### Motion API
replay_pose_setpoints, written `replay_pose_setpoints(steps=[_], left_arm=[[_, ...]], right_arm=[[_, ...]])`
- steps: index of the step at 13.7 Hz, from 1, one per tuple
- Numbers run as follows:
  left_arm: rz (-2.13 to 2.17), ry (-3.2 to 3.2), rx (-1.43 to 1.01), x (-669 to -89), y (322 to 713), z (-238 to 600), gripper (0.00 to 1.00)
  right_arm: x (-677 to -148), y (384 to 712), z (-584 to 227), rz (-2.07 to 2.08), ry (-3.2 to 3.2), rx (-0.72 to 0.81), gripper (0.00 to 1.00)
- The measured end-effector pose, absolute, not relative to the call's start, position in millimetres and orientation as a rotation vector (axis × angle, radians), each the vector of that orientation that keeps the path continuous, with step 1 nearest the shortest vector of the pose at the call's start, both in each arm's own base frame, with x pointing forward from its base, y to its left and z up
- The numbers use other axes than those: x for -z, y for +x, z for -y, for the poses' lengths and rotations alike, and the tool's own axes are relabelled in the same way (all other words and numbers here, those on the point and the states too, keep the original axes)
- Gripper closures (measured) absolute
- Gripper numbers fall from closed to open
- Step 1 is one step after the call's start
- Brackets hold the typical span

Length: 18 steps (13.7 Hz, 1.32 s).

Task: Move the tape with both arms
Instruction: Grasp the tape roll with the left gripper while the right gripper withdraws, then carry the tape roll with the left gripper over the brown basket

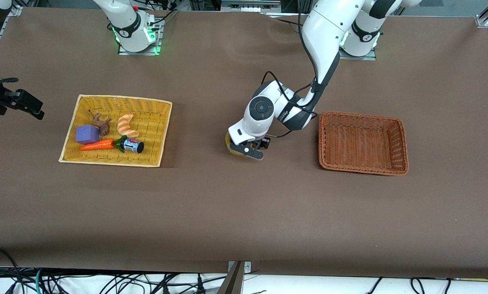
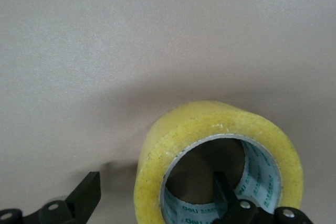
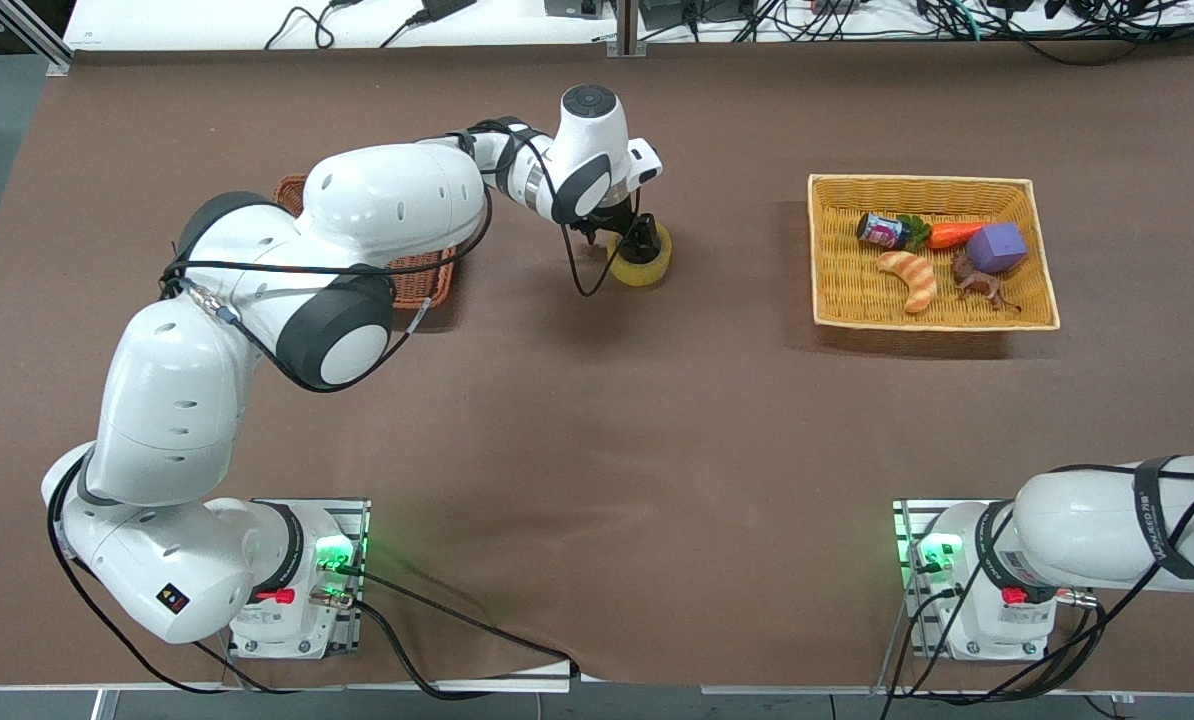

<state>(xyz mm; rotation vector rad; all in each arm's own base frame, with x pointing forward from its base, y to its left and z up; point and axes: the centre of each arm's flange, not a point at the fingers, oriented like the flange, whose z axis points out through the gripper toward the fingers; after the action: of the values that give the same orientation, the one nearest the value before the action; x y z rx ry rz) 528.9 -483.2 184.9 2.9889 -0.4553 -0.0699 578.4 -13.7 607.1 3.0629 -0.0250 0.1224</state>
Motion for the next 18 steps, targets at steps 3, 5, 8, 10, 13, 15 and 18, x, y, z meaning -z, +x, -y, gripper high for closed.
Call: replay_pose_setpoints(steps=[3,5,8,10,13,15,18], left_arm=[[0.459,2.988,0.07,-184,528,485,0.4],[0.451,2.986,0.053,-190,534,484,0.64],[0.435,3.008,0.088,-222,545,473,0.78],[0.387,3.04,0.159,-273,562,444,0.78],[0.294,3.082,0.327,-358,585,363,0.78],[0.354,3.117,0.435,-389,596,297,0.78],[0.477,3.069,0.621,-377,613,195,0.78]], right_arm=[[-599,578,29,-0.048,3.06,-0.091,0.0],[-593,580,33,-0.047,3.061,-0.074,0.0],[-587,582,37,-0.045,3.062,-0.058,0.0],[-586,582,38,-0.043,3.062,-0.056,0.0],[-586,583,39,-0.043,3.062,-0.055,0.0],[-583,584,39,-0.043,3.063,-0.048,0.0],[-578,586,39,-0.043,3.064,-0.036,0.0]])
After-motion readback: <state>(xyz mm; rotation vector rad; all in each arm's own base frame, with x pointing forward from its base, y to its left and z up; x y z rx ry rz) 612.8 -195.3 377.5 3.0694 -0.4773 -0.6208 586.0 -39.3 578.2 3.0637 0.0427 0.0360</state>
